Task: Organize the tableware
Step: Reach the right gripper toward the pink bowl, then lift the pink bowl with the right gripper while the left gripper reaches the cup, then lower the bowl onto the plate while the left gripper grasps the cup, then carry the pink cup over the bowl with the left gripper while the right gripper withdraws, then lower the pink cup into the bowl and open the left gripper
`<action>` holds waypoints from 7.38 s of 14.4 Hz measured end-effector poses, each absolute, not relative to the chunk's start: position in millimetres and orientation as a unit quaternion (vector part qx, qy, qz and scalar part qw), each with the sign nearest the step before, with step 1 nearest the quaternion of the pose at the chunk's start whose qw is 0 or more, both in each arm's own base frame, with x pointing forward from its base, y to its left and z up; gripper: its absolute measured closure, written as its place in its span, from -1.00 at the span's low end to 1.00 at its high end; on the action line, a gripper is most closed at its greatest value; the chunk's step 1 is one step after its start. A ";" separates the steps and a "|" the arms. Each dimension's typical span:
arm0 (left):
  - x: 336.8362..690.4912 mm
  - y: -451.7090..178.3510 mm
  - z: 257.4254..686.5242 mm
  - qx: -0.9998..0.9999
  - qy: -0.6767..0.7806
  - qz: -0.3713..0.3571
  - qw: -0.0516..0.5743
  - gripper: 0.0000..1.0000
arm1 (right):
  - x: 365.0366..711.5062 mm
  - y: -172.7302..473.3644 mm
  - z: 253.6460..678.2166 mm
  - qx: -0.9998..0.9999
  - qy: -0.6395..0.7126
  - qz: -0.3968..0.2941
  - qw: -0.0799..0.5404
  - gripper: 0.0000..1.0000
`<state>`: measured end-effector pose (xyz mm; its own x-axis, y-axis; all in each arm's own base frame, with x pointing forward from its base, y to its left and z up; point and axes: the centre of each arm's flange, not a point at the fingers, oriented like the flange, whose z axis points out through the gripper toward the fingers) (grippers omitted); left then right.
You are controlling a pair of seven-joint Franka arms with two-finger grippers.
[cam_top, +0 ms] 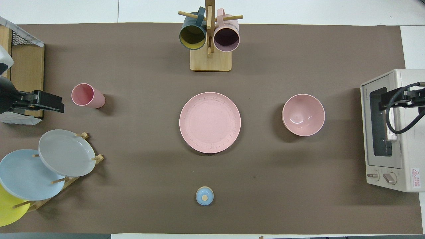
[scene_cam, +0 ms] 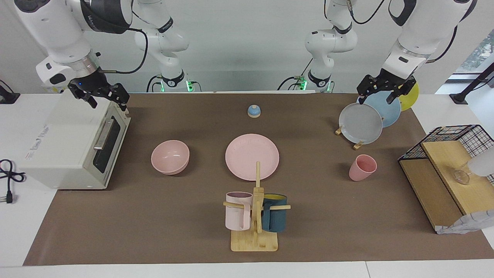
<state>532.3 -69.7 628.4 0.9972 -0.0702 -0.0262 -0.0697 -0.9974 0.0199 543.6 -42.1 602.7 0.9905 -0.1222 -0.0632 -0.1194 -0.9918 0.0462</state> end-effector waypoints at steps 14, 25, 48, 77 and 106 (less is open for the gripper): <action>534.3 -69.7 629.9 0.999 -0.035 -0.004 0.010 -1.00 | 560.9 38.2 593.1 1.000 0.005 -0.002 0.000 -1.00; 585.5 -61.8 560.1 1.000 -0.024 -0.002 0.017 -1.00 | 597.8 170.9 380.3 1.000 -0.019 -0.016 0.015 -1.00; 629.3 -68.9 394.1 0.999 -0.022 0.004 0.027 -0.97 | 574.3 369.8 420.4 0.998 0.001 -0.020 0.055 0.92; 624.3 -69.6 544.3 0.999 0.005 -0.035 0.021 0.90 | 600.9 378.7 468.4 0.999 -0.024 0.025 0.014 -0.81; 502.3 -468.2 411.8 0.998 0.036 -0.028 0.041 0.90 | 565.6 -26.4 549.2 0.997 -0.061 -0.035 0.033 -1.00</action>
